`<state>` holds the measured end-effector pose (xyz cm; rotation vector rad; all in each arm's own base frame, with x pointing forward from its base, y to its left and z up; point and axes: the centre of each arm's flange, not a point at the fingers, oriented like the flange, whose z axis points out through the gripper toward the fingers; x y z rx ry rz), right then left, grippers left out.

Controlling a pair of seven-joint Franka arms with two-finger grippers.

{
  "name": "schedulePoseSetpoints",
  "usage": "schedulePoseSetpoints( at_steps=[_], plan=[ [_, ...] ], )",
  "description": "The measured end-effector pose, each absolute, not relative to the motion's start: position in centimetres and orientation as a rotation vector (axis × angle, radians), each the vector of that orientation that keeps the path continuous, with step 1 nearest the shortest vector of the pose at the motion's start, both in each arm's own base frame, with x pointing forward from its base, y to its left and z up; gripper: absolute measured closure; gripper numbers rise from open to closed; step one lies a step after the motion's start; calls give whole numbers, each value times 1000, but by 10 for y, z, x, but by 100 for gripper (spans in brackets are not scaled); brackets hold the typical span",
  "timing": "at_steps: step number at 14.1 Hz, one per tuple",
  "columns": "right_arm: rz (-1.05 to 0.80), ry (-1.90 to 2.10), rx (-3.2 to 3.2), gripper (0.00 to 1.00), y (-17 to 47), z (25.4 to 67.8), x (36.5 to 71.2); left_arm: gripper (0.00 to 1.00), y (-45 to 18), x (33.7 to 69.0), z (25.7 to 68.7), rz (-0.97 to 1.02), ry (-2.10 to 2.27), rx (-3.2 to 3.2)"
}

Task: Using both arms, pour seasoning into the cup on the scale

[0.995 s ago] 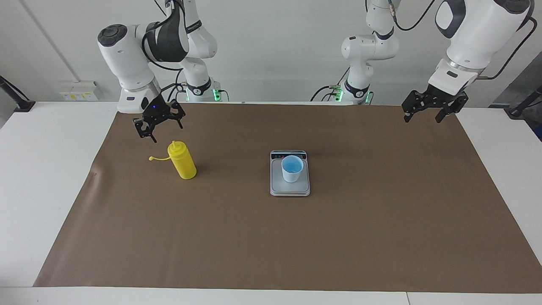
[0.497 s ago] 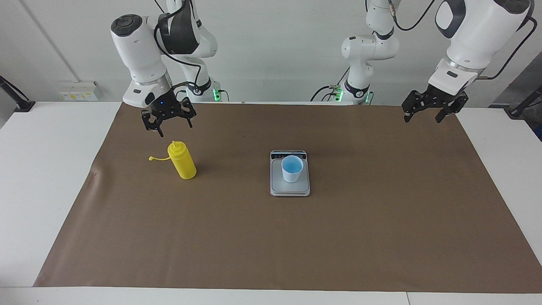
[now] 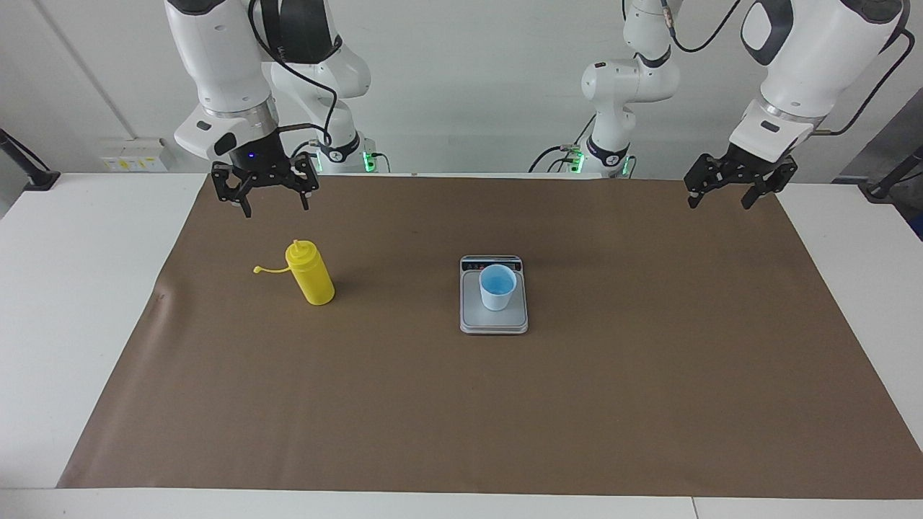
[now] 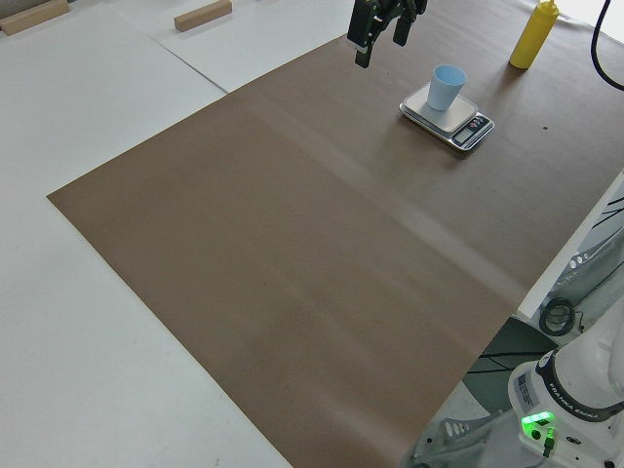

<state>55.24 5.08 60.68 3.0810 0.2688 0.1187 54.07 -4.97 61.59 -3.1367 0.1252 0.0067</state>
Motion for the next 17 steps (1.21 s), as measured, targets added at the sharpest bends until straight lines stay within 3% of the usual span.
schedulePoseSetpoints(
  at_steps=[6, 17],
  plan=[
    [80, -13, 3161, 0, 55, 608, 549, 0, -50, 541, 616, 7, 125, -3137],
    [27, -23, 3132, 0, 54, 602, 546, 0, -50, 541, 616, 7, 125, -3137]
  ],
)
